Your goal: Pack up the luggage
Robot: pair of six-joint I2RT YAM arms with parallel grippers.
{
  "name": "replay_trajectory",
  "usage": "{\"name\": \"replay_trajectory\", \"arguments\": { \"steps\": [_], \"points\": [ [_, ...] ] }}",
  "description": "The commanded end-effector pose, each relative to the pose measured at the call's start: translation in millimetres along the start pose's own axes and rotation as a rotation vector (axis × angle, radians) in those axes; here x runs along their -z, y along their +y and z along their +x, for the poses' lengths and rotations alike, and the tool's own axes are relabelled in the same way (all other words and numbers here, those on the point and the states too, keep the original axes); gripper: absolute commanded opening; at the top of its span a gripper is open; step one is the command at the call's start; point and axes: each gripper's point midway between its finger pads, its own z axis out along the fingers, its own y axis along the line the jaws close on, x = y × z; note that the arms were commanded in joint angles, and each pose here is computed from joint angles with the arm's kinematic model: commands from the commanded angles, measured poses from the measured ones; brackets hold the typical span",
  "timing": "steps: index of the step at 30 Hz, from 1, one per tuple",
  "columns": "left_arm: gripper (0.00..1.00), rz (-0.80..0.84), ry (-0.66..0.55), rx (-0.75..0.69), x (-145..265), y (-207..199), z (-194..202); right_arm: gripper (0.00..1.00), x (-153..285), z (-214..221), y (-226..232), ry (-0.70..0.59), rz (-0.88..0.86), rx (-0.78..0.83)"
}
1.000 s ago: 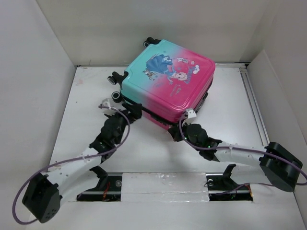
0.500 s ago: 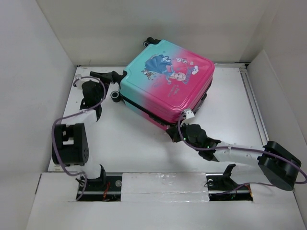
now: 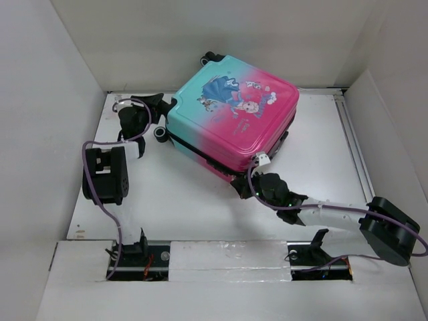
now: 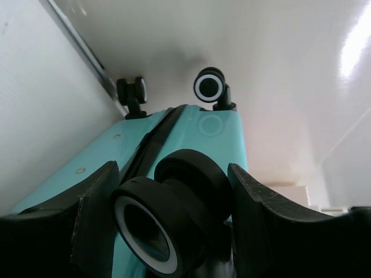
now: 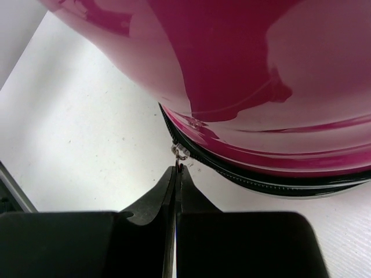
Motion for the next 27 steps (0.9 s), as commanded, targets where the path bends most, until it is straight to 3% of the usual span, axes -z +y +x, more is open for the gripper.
{"name": "replay_trajectory", "arguments": {
  "steps": [1, 2, 6, 11, 18, 19, 21, 22, 23, 27],
  "points": [
    [0.42, 0.21, 0.029, 0.04, 0, -46, 1, 0.0, 1, 7, 20, 0.034, -0.093, 0.011],
    [0.28, 0.22, 0.029, 0.048, -1, -46, 1, 0.0, 3, 6, 20, 0.034, -0.093, 0.011],
    [0.0, 0.264, 0.014, 0.05, 4, -52, -1, 0.0, 2, -2, 20, 0.012, -0.081, 0.018],
    [0.0, 0.333, -0.051, -0.068, 35, -79, -5, 0.0, 5, -15, 21, -0.007, -0.086, 0.03],
    [0.0, 0.328, -0.153, -0.22, 112, -66, 11, 0.0, 17, -51, -5, -0.045, -0.1, 0.019],
    [0.0, 0.294, -0.134, -0.229, 123, -48, 22, 0.0, 18, -54, -15, -0.046, -0.075, 0.011],
    [0.0, 0.312, -0.128, -0.239, 145, -52, 32, 0.0, 23, -63, -21, -0.059, -0.061, 0.032],
    [0.0, 0.268, -0.105, -0.231, 157, -29, 42, 0.0, 24, -62, -28, -0.052, -0.035, 0.027],
    [0.0, 0.312, -0.09, -0.234, 172, -40, 53, 0.0, 26, -65, -33, -0.06, -0.019, 0.023],
    [0.0, 0.254, 0.002, -0.3, 204, -15, 98, 0.0, 24, -55, -27, -0.032, -0.046, 0.004]
  ]
}}
